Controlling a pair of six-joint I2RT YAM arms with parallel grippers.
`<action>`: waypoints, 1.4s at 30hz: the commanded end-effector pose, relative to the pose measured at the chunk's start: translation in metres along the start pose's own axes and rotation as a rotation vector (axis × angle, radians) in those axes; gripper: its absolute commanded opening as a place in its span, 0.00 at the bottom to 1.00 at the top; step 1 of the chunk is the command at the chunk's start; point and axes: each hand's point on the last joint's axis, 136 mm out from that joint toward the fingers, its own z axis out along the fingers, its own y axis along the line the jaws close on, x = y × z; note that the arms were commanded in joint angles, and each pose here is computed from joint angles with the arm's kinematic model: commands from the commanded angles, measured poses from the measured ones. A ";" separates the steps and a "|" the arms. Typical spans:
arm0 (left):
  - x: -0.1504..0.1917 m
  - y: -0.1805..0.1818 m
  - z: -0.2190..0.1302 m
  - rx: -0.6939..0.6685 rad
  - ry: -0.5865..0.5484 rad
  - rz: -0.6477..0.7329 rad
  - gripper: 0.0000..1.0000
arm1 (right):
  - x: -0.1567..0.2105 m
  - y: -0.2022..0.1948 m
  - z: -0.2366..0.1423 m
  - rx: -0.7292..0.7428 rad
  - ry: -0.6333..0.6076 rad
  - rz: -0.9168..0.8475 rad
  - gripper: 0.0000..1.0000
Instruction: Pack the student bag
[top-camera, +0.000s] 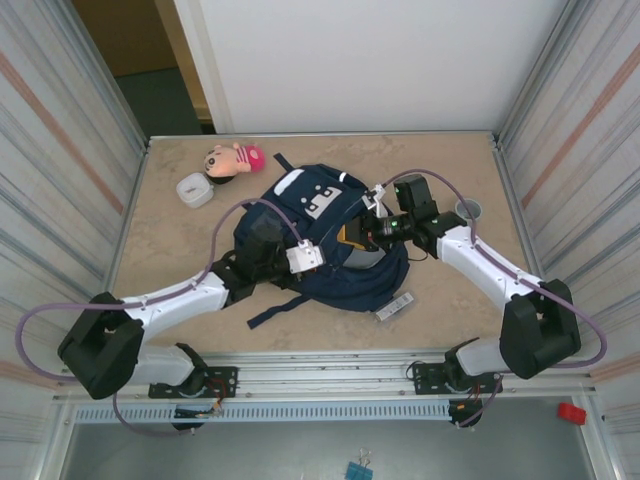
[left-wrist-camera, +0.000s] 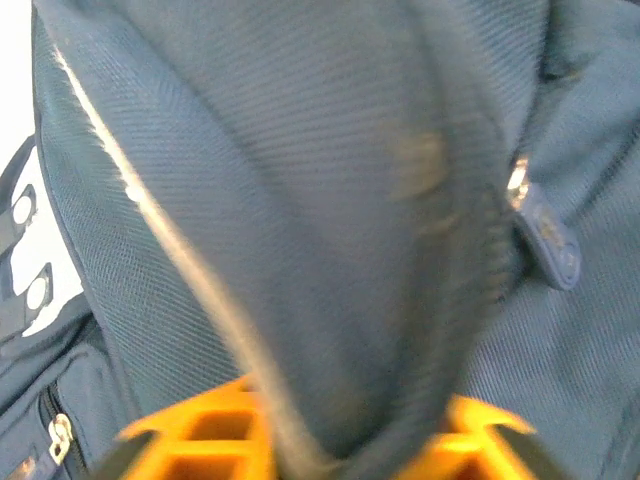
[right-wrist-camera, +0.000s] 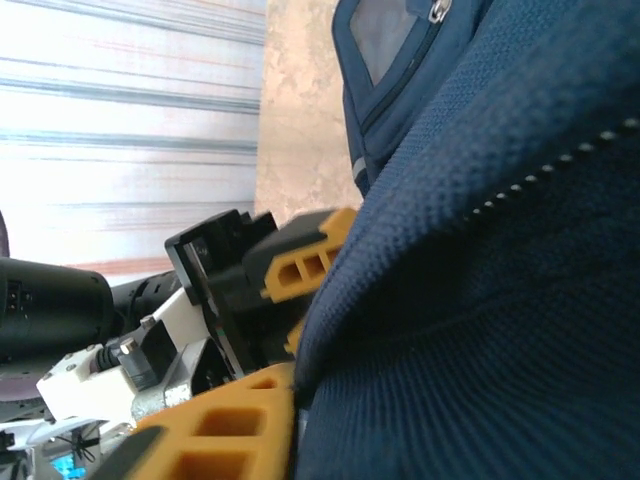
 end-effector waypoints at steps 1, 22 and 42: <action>-0.022 -0.011 0.000 0.108 -0.067 -0.112 0.04 | -0.005 0.019 -0.022 0.010 -0.039 -0.082 0.38; -0.026 -0.022 0.002 0.403 0.016 -0.563 0.00 | 0.084 -0.010 -0.010 0.568 -0.297 -0.335 0.40; -0.030 -0.023 -0.003 0.414 0.003 -0.557 0.01 | 0.026 -0.052 -0.013 1.025 -0.450 -0.461 0.28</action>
